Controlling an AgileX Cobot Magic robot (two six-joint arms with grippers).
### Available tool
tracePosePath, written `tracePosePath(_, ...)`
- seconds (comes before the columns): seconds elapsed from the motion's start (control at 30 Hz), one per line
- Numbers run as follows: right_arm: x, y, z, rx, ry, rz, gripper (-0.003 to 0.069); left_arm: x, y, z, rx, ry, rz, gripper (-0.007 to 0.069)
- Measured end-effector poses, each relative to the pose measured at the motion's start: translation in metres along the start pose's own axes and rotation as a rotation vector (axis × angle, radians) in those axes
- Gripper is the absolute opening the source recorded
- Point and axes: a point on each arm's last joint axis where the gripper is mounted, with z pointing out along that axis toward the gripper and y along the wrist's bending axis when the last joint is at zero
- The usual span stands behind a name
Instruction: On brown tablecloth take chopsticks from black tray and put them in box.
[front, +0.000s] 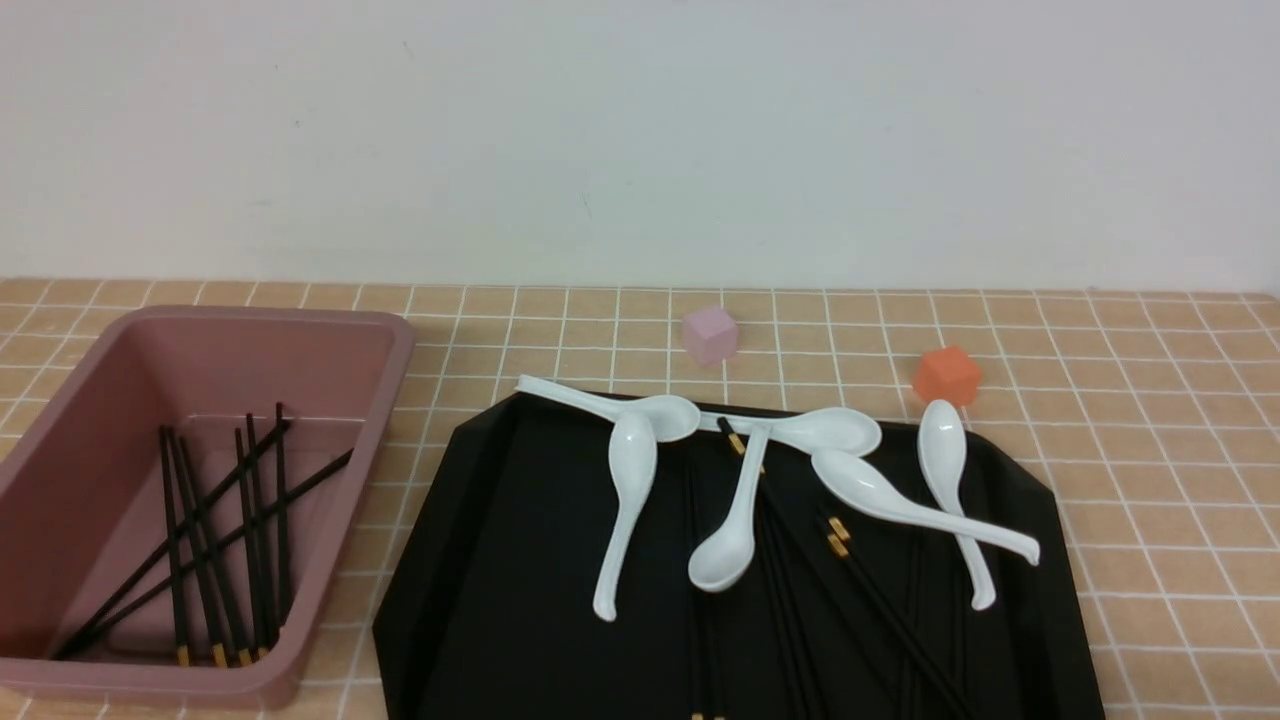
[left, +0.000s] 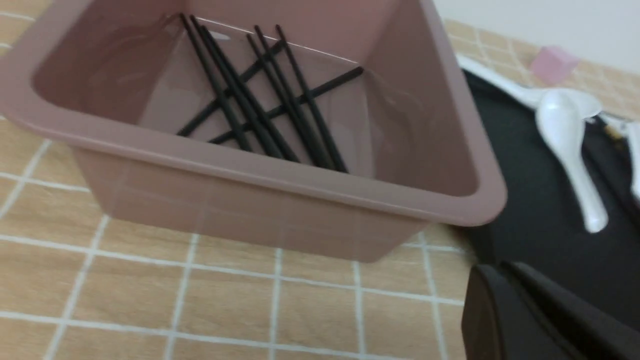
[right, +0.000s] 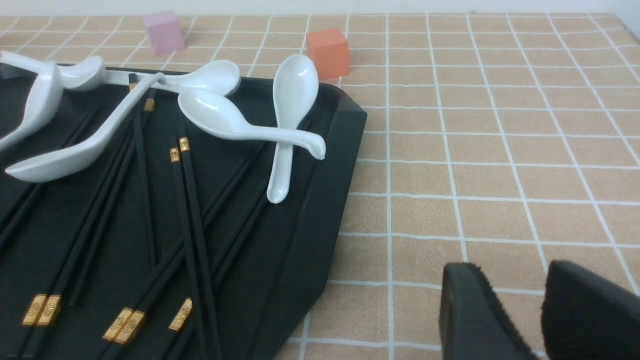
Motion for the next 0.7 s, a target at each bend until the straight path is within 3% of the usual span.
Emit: tracePosePath(0.7, 0.0000, 0.0000, 0.0000, 0.000, 0.000, 0.000, 0.0240, 0.0008, 0.0008, 0.0001, -0.007, 0.006, 0.015, 0.0006)
